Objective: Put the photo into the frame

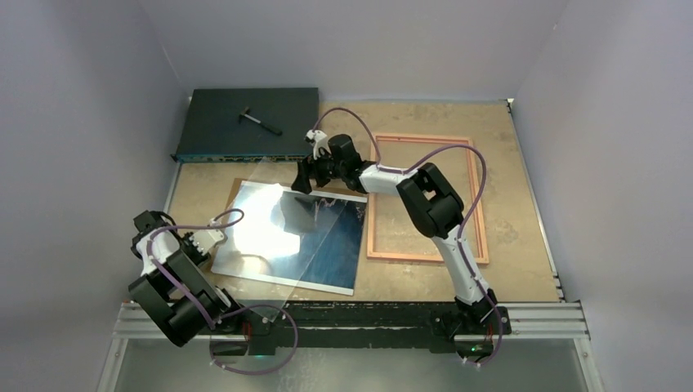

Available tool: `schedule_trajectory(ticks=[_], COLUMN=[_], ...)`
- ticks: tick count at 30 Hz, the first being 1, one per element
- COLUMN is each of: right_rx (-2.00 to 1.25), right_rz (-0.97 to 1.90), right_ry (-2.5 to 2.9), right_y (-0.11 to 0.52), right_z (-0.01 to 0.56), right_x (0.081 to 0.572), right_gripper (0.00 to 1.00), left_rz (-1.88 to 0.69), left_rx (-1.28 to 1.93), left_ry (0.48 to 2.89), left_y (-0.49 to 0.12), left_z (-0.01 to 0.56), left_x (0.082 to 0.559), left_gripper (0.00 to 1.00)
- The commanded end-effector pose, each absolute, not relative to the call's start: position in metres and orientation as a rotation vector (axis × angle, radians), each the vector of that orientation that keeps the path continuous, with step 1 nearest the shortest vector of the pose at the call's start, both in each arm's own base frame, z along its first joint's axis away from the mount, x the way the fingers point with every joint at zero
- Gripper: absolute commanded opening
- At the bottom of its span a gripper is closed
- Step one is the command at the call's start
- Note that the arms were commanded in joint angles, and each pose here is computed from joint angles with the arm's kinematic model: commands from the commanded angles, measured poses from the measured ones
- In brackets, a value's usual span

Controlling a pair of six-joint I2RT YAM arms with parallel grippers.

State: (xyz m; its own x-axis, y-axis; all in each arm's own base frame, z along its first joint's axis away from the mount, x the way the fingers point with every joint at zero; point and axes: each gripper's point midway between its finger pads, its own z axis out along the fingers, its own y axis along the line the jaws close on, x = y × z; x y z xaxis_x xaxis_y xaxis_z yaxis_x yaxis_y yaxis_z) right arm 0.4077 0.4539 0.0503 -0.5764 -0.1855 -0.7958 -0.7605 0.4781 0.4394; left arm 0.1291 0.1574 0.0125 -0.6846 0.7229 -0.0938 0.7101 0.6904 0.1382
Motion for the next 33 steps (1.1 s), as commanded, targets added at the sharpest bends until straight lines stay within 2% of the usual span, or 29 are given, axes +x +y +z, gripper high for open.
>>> schedule_trajectory(ticks=[1,8,18,29,33], right_rx=[-0.785,-0.834,-0.85,-0.865,-0.907], right_rz=[1.11,1.254,1.497,1.626,1.623], right_ry=[1.955,1.96,1.858,1.837,1.896], right_y=[0.466,0.477,0.486,0.485,0.483], right_z=[0.07,0.062,0.113,0.132,0.119], right_x=[0.415,0.394,0.368,0.349,0.344], right_gripper=[0.9,0.85,0.73,0.42,0.41], left_rz=[0.27,0.288,0.277,0.278,0.27], left_rx=[1.175,1.121,1.09,1.087,1.072], left_ry=[2.681,2.69,2.703,2.699,2.696], left_y=[0.164,0.16,0.16,0.161,0.161], left_z=[0.006,-0.011,-0.02,-0.017,-0.015], left_x=[0.139,0.136,0.138,0.141,0.144], left_gripper=[0.41,0.42,0.41,0.4,0.4])
